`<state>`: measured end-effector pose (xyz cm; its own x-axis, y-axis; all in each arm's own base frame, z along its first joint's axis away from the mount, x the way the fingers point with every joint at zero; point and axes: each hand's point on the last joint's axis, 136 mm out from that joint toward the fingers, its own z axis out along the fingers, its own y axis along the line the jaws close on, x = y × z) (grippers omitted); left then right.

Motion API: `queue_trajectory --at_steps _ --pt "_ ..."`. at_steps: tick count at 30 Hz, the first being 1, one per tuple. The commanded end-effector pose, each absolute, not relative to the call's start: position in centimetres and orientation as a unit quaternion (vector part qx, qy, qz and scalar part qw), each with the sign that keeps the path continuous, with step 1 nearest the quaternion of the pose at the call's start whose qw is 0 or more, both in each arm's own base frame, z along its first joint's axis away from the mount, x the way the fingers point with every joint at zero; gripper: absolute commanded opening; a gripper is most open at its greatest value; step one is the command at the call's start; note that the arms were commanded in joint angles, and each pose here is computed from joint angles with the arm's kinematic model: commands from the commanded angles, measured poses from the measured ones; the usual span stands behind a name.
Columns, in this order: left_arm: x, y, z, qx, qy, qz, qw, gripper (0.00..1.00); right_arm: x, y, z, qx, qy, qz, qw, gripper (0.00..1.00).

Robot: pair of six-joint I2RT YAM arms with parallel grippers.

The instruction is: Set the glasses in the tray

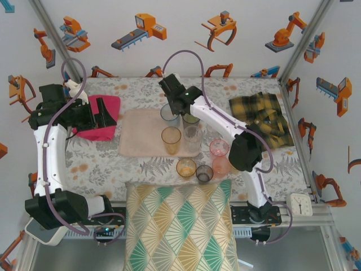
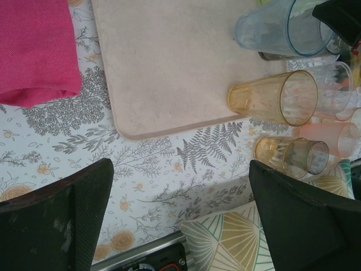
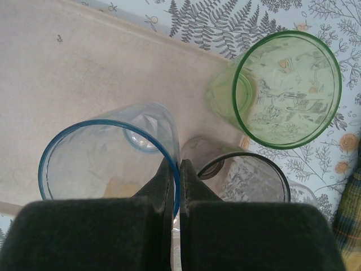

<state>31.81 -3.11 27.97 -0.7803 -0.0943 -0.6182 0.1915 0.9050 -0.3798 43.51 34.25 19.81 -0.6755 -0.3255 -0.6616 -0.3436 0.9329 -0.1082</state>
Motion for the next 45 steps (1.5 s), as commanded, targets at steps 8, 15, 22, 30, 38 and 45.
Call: queue_trajectory --at_steps 8,15,22,30,38,45 --pt "31.5 -3.3 28.5 0.024 0.913 -0.227 0.338 0.97 44.0 34.4 19.5 -0.164 0.917 0.026 0.362 0.01" --pt "31.4 -3.4 28.5 0.025 0.913 -0.228 0.338 0.97 44.0 34.3 18.8 -0.162 0.920 0.026 0.355 0.02" --pt "31.4 -3.4 28.5 0.025 0.913 -0.228 0.338 0.97 44.0 34.3 18.1 -0.159 0.923 0.029 0.348 0.02" --pt "31.4 -3.3 28.5 0.023 0.913 -0.228 0.338 0.97 44.2 34.3 17.6 -0.158 0.925 0.031 0.343 0.03" --pt "31.4 -3.3 28.5 0.023 0.913 -0.229 0.338 0.97 44.2 34.3 17.0 -0.158 0.928 0.033 0.336 0.05" --pt "31.4 -3.3 28.6 0.024 0.912 -0.228 0.339 0.97 44.3 34.3 16.6 -0.158 0.929 0.034 0.332 0.10"
